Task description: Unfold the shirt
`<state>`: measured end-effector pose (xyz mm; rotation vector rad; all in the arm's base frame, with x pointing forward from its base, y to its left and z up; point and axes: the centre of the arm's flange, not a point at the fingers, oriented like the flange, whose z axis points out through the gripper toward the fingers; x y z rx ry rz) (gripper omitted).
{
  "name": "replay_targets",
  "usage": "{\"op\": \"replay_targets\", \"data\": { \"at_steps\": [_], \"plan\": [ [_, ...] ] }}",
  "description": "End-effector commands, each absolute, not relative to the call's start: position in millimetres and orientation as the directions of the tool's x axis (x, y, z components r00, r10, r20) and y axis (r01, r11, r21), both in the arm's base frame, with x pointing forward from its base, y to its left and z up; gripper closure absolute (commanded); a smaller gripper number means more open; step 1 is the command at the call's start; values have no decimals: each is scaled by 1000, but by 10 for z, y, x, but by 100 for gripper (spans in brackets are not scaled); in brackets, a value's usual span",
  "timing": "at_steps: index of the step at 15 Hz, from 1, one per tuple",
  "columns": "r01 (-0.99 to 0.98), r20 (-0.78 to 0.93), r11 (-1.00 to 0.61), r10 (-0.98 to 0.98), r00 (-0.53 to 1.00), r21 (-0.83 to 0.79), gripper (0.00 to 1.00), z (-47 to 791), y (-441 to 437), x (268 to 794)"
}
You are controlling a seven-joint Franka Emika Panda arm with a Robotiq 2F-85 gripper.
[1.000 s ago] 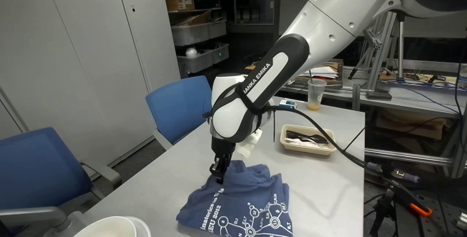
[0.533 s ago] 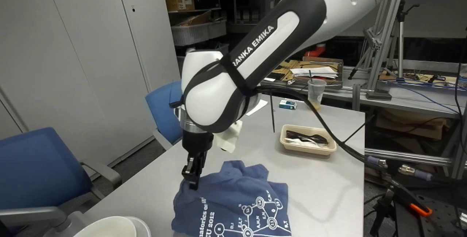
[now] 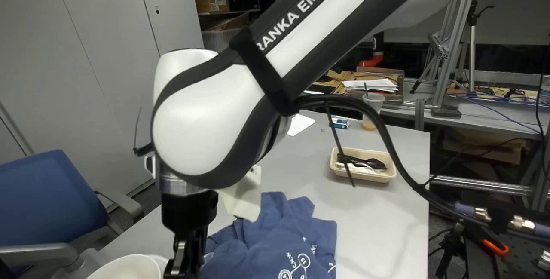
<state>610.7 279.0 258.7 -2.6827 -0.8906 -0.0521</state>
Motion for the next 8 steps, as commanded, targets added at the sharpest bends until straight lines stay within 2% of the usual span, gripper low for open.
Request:
{"op": "replay_targets", "data": {
  "at_steps": [1, 2, 4, 8],
  "plan": [
    [593, 80, -729, 606, 791, -343, 98, 2464, 3064, 5992],
    [593, 55, -729, 614, 787, -342, 67, 2393, 3110, 5947],
    [599, 17, -723, 633, 774, -346, 59, 2271, 3154, 5870],
    [589, -8, -720, 636, 772, -368, 28, 2241, 3150, 5849]
  ]
}}
